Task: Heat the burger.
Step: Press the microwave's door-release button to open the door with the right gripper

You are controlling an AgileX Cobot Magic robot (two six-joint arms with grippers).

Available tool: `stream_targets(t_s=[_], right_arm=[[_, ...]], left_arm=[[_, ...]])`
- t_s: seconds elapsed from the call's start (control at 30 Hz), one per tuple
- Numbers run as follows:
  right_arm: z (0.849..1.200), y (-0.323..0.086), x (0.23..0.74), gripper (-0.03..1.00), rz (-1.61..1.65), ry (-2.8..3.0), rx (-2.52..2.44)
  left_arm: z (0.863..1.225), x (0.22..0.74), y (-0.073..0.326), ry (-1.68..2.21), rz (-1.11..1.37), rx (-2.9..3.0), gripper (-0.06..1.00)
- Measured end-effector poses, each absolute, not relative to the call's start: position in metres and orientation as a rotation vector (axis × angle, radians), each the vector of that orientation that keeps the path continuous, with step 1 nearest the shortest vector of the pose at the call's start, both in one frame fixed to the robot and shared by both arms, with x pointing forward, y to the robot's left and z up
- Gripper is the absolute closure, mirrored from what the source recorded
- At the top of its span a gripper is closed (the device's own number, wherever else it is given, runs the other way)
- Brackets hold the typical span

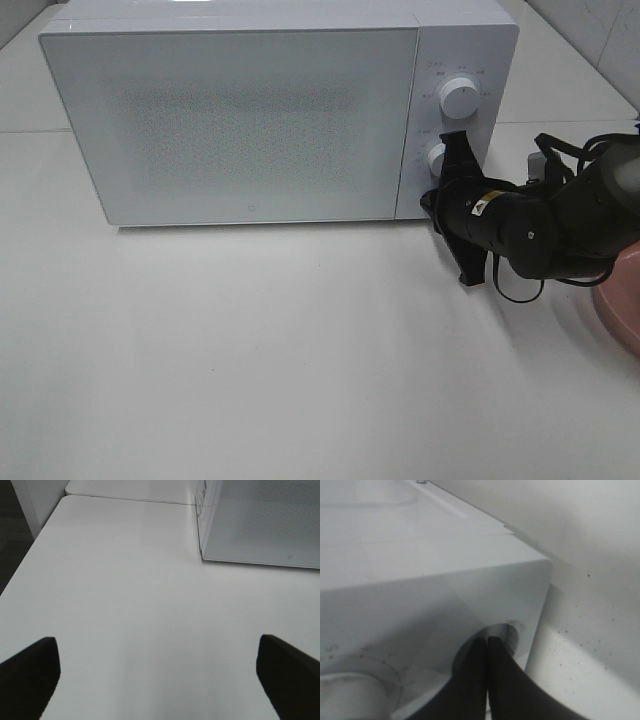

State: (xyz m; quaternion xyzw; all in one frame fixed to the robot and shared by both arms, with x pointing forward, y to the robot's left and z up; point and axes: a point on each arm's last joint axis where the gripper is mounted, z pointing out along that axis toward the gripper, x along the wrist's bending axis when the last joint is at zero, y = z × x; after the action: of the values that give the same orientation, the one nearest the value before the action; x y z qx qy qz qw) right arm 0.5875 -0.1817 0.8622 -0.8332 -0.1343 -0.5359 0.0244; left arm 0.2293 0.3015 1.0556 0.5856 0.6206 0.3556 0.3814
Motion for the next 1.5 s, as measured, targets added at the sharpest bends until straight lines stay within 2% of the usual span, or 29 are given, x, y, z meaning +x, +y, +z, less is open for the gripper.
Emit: stream_targets(t_s=[0.97, 1.5], right_arm=[[0.8631, -0.1772, 0.5933, 0.94, -1.569, -0.352, -2.639], [0.8663, -0.1802, 0.585, 0.94, -1.636, -0.363, -2.606]], left_arm=[[1.0557, 0.2294, 0.3015, 1.583, 0.908, 1.494, -0.04], [1.0557, 0.2294, 0.3015, 1.583, 0.908, 1.494, -0.04]])
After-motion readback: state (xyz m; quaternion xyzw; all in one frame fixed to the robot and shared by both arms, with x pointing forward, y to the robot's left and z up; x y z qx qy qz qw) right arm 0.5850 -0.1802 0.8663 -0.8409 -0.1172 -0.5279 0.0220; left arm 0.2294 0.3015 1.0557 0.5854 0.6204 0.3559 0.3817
